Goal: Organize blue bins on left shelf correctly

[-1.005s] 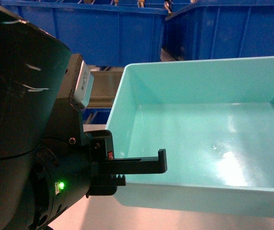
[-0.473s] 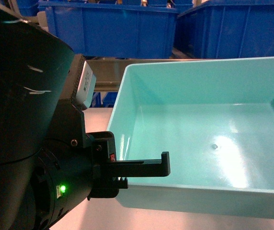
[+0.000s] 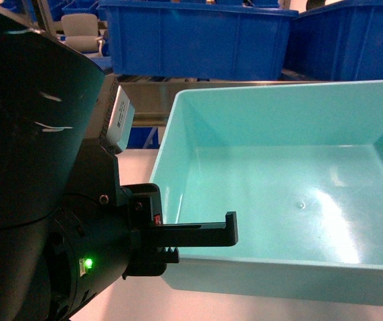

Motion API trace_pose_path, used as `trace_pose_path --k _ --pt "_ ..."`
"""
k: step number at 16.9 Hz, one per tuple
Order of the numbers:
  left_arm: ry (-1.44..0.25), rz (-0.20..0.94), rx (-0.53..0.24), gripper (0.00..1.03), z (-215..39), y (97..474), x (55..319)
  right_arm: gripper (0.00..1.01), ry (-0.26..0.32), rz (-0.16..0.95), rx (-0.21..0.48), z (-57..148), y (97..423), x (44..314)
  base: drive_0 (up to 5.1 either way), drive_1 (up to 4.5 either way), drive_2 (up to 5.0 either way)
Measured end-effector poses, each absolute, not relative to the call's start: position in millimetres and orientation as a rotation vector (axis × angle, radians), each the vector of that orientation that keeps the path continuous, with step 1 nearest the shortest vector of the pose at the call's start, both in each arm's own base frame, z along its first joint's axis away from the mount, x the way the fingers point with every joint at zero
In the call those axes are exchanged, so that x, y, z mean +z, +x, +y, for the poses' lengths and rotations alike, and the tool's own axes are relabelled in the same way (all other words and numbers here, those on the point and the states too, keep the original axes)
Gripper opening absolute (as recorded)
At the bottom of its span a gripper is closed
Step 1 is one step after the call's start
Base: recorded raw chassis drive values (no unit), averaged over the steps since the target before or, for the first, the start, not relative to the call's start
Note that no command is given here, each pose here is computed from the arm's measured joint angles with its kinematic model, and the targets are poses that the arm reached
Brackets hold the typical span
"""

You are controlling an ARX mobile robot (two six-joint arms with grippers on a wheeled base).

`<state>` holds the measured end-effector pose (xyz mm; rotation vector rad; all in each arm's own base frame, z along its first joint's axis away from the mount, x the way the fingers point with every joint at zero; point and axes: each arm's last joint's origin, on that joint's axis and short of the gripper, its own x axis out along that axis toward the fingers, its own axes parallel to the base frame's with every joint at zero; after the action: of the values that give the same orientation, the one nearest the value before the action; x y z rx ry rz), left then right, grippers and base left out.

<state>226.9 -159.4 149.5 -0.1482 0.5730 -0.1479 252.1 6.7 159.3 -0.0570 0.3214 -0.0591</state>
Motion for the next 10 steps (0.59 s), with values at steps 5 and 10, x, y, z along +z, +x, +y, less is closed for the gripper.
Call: trace_pose_path --k 5,10 --pt "-0.149 0.571 -0.147 0.02 -159.4 227.0 149.7 0.02 -0.057 0.318 -0.060 6.7 252.1 159.6 -5.0 2.40 2.4" --pt "-0.148 0.572 -0.146 0.02 -159.2 227.1 149.5 0.02 -0.057 0.319 -0.059 6.8 252.1 159.5 -5.0 2.40 2.4"
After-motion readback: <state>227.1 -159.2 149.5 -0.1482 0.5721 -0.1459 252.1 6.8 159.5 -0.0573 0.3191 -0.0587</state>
